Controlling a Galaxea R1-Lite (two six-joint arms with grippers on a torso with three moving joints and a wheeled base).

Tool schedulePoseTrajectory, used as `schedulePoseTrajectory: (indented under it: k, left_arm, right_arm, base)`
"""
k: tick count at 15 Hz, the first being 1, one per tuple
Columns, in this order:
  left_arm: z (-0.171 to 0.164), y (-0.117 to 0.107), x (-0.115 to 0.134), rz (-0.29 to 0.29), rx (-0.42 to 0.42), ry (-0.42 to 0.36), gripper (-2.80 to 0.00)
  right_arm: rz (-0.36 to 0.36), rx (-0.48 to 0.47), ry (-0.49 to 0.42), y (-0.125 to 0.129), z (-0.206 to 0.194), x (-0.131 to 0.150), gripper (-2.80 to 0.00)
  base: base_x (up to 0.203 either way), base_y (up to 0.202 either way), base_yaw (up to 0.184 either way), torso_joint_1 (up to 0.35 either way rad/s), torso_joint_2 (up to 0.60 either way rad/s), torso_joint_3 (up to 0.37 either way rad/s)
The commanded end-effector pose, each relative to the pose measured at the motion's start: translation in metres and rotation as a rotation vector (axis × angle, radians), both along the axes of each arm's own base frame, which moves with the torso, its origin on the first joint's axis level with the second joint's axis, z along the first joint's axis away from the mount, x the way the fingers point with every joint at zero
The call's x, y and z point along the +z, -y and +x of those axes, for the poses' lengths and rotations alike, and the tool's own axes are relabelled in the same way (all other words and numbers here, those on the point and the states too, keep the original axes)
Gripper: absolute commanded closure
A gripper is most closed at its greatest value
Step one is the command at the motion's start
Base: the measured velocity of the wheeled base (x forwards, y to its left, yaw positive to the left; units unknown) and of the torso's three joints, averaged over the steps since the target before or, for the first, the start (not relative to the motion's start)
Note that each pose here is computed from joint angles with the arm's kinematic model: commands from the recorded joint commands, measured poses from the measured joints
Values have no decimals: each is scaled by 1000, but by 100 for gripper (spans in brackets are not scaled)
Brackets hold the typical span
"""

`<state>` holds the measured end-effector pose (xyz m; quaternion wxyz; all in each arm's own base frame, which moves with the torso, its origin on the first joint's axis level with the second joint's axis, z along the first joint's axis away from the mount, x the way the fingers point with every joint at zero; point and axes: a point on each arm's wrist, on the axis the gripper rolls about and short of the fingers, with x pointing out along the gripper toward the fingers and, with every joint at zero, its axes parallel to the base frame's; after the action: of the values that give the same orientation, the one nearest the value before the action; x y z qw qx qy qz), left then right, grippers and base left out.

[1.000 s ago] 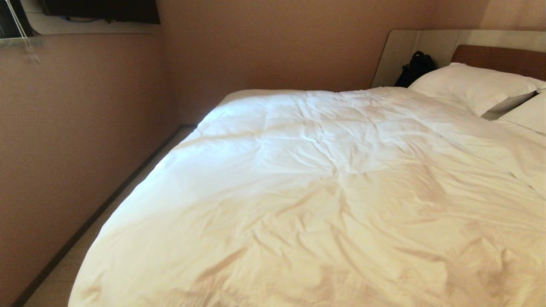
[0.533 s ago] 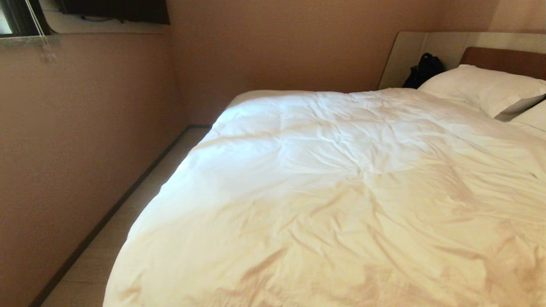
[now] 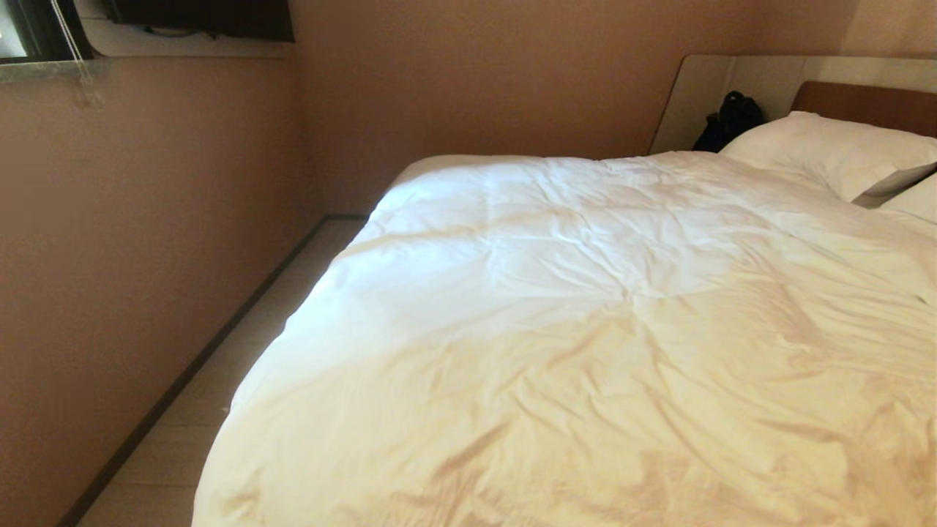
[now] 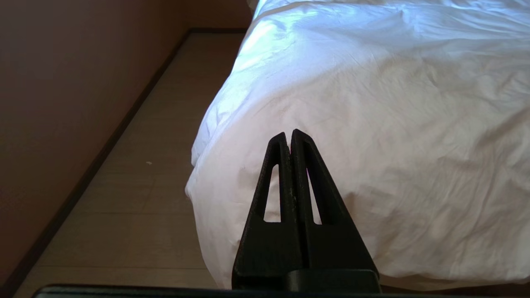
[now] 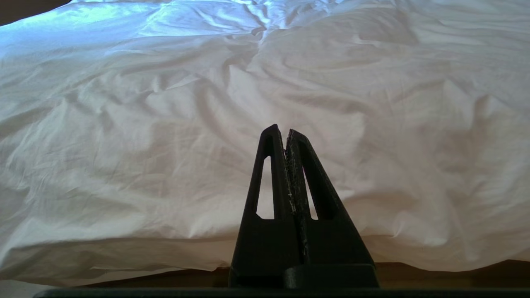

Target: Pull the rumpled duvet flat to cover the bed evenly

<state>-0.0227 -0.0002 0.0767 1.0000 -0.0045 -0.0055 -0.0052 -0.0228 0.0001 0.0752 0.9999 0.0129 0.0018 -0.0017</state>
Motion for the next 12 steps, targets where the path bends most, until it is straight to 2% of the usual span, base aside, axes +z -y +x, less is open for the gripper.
schedulePoseTrajectory:
  k: [1, 12]
  left_arm:
    - [0, 0, 0, 0, 0, 1, 0]
    - [0, 0, 0, 6, 0, -2, 0]
  right_arm:
    - [0, 0, 1, 0, 0, 0, 0]
    - [0, 0, 1, 0, 0, 0, 0]
  base:
    - [0, 0, 0, 0, 0, 0]
    - [0, 0, 0, 0, 0, 0]
